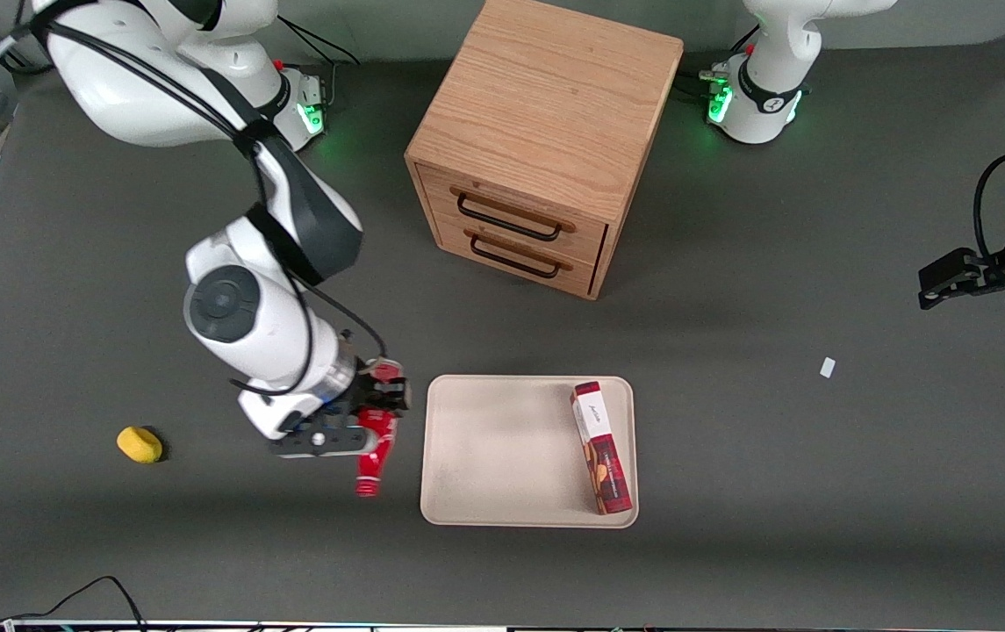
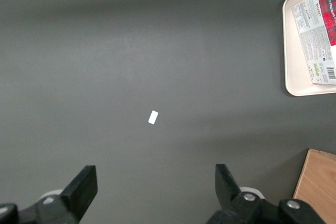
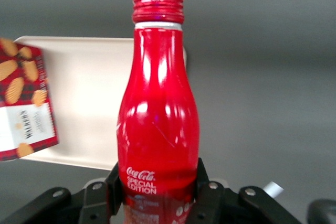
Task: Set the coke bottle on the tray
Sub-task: 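Lift the bottle upright and carry it over the white tray, then lower the upright bottle onto the tray beside the red box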
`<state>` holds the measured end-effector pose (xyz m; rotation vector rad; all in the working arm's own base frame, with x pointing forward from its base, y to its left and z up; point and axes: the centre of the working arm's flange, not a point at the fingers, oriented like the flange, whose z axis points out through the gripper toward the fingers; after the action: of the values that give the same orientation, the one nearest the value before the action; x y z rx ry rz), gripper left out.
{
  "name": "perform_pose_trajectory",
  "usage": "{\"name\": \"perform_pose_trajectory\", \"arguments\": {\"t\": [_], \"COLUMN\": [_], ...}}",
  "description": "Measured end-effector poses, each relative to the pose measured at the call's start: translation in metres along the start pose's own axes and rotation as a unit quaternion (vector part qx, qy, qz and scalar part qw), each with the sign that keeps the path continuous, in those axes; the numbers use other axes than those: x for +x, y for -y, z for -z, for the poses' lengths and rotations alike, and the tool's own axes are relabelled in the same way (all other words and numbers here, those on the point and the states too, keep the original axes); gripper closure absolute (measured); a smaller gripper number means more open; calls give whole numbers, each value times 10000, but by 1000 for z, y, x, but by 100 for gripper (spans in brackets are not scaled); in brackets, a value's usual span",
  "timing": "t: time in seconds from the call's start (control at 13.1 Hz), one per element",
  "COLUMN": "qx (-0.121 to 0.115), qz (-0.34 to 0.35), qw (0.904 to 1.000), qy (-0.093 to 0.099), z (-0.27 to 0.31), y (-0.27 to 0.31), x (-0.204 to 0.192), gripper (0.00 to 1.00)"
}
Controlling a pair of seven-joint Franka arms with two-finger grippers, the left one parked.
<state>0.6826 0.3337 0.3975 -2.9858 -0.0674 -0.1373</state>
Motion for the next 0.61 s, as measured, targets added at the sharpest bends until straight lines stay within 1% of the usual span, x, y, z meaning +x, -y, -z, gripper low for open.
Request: {"name": "perform_pose_trajectory", "arguments": {"t": [0.08, 0.3, 0.61], "qx": [23, -74, 89], "qz": [107, 321, 199], "qw": [9999, 9994, 9997], "qy": [31, 59, 133], "z": [-16, -74, -159], "y": [13, 25, 13], "x": [-2, -6, -7], "gripper": [47, 47, 47]}}
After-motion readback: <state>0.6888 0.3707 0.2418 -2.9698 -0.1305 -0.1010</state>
